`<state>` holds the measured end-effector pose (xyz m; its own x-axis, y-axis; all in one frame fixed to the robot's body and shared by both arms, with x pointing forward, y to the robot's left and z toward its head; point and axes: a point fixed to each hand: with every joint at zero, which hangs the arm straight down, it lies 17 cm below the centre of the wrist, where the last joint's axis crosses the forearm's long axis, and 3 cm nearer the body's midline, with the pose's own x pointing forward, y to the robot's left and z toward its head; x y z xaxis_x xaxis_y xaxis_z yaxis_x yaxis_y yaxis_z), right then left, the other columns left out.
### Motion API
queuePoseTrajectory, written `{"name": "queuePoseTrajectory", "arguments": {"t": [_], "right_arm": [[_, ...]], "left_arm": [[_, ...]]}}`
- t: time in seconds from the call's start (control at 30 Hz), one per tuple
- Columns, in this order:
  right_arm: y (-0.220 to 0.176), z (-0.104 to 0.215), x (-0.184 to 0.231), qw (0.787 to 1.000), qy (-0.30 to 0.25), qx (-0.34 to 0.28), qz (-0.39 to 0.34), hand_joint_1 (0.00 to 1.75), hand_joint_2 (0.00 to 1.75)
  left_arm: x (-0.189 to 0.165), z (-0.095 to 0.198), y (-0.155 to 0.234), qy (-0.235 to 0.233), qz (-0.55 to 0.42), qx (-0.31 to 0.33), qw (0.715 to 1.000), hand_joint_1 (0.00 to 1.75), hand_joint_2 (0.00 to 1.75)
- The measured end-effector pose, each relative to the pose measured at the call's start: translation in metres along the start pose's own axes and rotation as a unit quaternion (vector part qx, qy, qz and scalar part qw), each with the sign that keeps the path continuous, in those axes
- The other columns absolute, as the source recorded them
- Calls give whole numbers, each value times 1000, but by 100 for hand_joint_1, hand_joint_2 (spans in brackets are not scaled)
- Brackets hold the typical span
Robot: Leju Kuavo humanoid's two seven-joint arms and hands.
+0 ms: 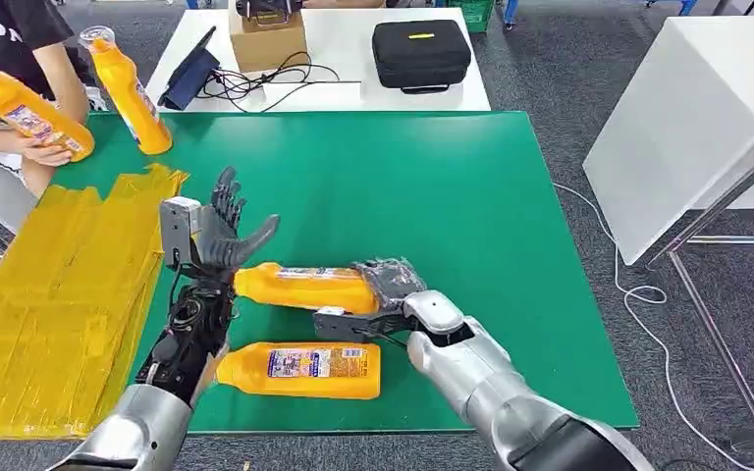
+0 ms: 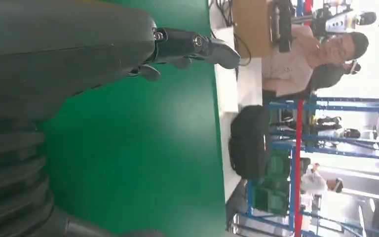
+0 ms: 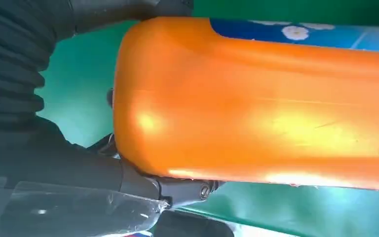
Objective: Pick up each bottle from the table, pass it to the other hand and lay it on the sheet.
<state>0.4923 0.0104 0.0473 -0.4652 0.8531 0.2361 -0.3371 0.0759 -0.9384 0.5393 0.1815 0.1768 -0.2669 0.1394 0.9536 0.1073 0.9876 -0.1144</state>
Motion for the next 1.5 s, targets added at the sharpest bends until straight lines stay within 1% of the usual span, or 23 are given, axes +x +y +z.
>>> {"name": "queuePoseTrajectory", "arguments": {"t": [0.17, 0.33, 0.43, 0.5, 0.6, 0.63, 0.73, 0.83, 0.87, 0.9, 1.1, 1.2, 1.27, 1.3, 1.33, 1.37, 1.5], "right_arm": [[4, 4, 0, 1000, -5, -3, 1, 140, 175], [4, 6, -1, 1000, -7, -7, 1, 129, 175], [7, 9, -4, 1000, -8, -11, 0, 136, 175], [13, 14, -7, 1000, -7, -9, -5, 133, 175], [17, 18, -16, 1000, -2, -6, -7, 140, 175], [20, 22, -23, 1000, 6, -8, -7, 136, 175], [27, 31, -42, 999, 31, -17, -6, 136, 175], [26, 39, -59, 998, 51, -26, 1, 136, 175], [26, 41, -62, 998, 54, -28, 1, 136, 175], [26, 43, -64, 998, 55, -29, 1, 141, 175], [28, 52, -77, 997, 70, -35, 9, 138, 175], [30, 60, -85, 996, 80, -41, 10, 143, 175], [31, 65, -91, 995, 87, -44, 9, 140, 175], [30, 67, -95, 995, 92, -45, 10, 141, 175], [30, 70, -99, 994, 98, -47, 9, 26, 175], [31, 72, -102, 993, 103, -48, 8, 0, 175], [30, 80, -115, 992, 117, -53, 8, 0, 175]], "left_arm": [[-3, 5, 12, 1, -3, 11, 1000, 0, 175], [-2, 6, 18, 0, -4, 16, 1000, 0, 175], [-2, 9, 23, -2, -2, 22, 1000, 0, 175], [-3, 12, 29, -1, 2, 28, 1000, 0, 175], [-6, 16, 36, 6, 6, 34, 999, 0, 175], [-9, 19, 40, 9, 7, 37, 999, 0, 175], [-18, 29, 49, 17, 8, 47, 999, 0, 175], [-19, 33, 56, 18, 8, 55, 998, 0, 175], [-19, 34, 57, 18, 8, 57, 998, 0, 175], [-20, 35, 58, 19, 8, 58, 998, 0, 175], [-22, 39, 62, 21, 8, 62, 998, 0, 175], [-24, 41, 64, 23, 9, 65, 998, 0, 175], [-24, 41, 66, 23, 9, 67, 997, 0, 175], [-24, 41, 67, 24, 9, 68, 997, 0, 175], [-24, 41, 67, 25, 9, 68, 997, 0, 175], [-25, 41, 68, 26, 9, 69, 997, 0, 175], [-25, 42, 70, 28, 9, 71, 997, 0, 175]]}}
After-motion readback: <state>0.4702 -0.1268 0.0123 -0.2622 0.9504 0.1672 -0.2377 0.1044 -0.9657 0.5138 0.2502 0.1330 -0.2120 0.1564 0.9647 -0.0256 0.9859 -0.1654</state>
